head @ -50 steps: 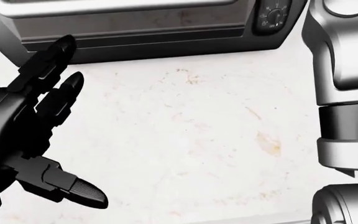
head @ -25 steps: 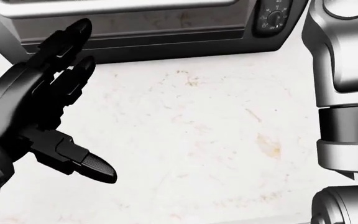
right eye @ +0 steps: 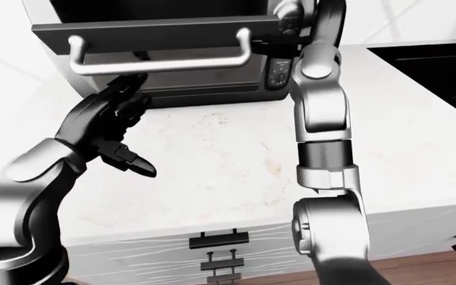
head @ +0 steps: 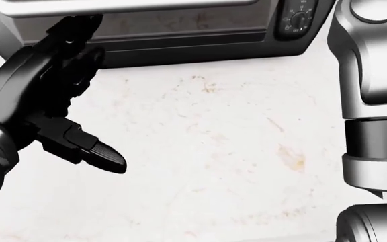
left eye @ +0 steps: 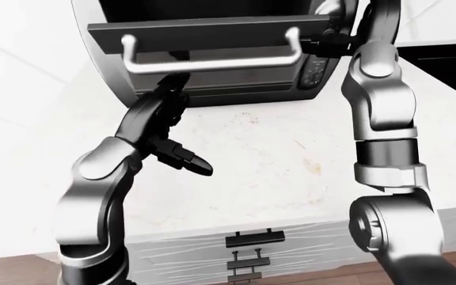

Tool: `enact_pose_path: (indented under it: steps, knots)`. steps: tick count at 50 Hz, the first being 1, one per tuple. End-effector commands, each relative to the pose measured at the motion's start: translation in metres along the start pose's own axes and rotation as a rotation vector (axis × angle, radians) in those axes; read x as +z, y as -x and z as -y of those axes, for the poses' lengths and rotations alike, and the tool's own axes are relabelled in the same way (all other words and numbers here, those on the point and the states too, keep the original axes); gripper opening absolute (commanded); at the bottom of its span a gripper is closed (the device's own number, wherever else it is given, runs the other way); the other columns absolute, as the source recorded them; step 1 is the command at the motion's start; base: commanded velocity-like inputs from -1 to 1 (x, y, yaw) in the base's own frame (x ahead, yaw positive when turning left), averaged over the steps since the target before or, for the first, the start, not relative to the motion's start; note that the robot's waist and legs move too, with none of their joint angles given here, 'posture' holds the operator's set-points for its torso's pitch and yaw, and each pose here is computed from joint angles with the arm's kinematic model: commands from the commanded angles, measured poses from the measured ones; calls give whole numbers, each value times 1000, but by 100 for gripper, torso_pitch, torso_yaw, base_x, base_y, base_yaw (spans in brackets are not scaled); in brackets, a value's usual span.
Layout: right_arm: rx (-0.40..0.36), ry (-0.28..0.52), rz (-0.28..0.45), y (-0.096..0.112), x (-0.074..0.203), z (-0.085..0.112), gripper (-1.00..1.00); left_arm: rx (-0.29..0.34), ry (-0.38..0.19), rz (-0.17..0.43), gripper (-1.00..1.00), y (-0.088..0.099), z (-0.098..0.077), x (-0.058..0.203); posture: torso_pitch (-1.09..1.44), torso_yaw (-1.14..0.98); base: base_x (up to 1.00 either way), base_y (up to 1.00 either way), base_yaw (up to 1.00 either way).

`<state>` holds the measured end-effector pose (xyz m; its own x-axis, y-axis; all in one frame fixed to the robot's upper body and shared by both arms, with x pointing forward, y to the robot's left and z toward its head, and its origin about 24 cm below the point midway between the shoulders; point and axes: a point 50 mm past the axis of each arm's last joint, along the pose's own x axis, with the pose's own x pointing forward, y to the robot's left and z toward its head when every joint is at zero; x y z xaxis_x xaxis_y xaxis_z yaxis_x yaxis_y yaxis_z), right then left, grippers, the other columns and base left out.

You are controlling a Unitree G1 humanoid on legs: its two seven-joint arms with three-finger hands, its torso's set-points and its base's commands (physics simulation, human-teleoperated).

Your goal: Close the toaster oven door.

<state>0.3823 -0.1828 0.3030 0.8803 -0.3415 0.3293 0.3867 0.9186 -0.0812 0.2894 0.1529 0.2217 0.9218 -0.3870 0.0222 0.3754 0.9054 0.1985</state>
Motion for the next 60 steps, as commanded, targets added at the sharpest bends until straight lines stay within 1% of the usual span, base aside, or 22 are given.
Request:
enact_pose_path:
  steps: [1,6,9,14,18,26,31,42,60]
  knots:
    - [38,-101,217,7,52,-5,100,7,-46,84,100,1,-2,17,0,0,0,0,0]
    - [33,-100,217,7,52,-4,100,9,-66,85,100,-6,-6,19,0,0,0,0,0]
    - [31,-98,215,7,51,-3,100,10,-67,84,100,-9,-8,21,0,0,0,0,0]
    - [29,-96,213,9,48,-3,100,8,-71,89,100,-11,-8,24,0,0,0,0,0]
    - [17,-77,209,10,44,-3,100,7,-80,94,100,-12,-9,26,0,0,0,0,0]
    - [1,-57,210,11,42,0,100,17,-80,102,100,-17,-15,34,0,0,0,0,0]
    - [-10,-49,204,12,39,1,100,16,-84,103,100,-20,-15,35,0,0,0,0,0]
    - [-18,-47,203,10,39,1,100,39,-83,116,100,-29,-26,47,0,0,0,0,0]
    - [-19,-43,201,10,38,3,100,46,-97,135,100,-32,-28,57,0,0,0,0,0]
